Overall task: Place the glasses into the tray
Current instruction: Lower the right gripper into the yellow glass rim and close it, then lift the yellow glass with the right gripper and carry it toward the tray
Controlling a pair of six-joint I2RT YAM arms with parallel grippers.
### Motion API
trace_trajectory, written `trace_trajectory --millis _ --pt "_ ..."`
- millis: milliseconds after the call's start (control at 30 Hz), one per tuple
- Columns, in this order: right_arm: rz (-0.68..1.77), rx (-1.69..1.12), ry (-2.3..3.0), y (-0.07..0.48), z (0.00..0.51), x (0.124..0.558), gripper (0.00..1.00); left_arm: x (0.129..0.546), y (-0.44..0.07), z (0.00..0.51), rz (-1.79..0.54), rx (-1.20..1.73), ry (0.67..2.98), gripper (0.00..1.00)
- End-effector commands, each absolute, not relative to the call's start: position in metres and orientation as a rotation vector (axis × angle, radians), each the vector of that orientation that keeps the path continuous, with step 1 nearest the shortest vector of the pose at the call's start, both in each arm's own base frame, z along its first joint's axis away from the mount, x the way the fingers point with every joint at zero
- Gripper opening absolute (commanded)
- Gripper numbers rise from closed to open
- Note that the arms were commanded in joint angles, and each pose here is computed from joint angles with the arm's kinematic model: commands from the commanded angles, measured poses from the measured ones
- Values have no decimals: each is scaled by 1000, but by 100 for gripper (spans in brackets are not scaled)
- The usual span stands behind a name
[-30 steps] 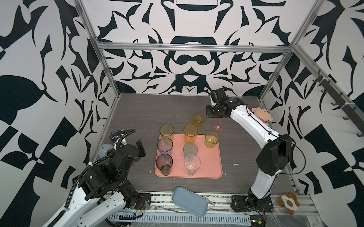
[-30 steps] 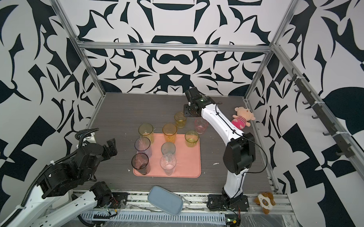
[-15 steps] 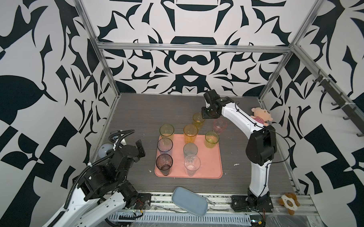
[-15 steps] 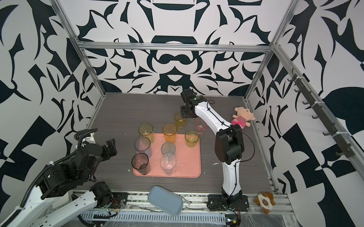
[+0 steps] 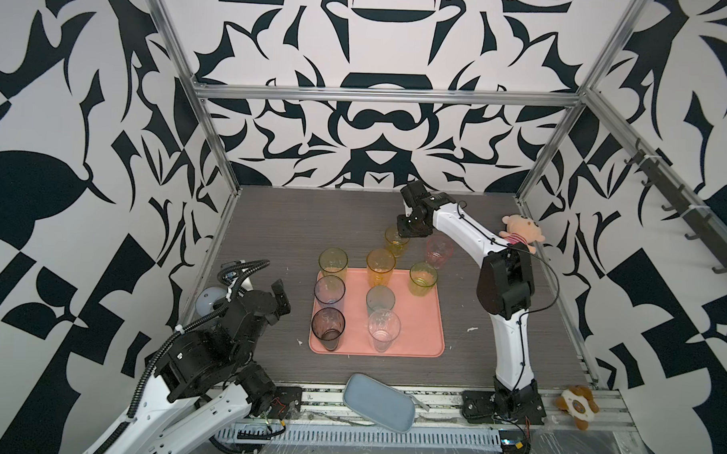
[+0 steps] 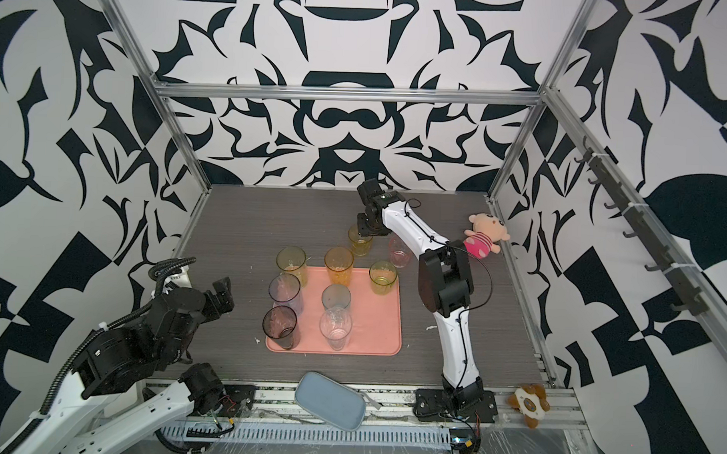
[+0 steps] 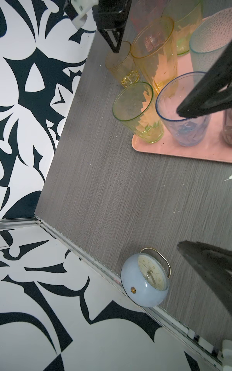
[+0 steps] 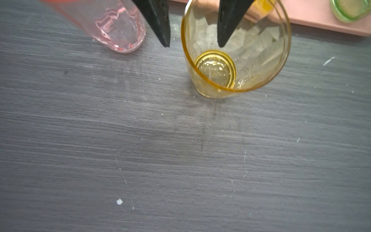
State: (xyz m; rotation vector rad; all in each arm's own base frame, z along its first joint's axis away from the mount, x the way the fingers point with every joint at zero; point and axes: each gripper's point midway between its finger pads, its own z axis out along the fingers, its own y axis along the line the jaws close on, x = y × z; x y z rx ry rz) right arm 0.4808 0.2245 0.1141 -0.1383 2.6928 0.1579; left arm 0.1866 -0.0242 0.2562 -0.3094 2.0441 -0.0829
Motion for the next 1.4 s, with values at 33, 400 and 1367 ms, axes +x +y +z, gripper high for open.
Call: trace_trajectory --millis 33,400,1367 --pt "196 -130 2659 228 132 489 34 183 -18 252 -55 -312 2047 99" --pt "189 -116 2676 230 122 498 17 183 -18 252 -56 -308 2045 99" --pt "202 -118 2598 224 175 495 0 182 -18 253 -57 -303 2041 100"
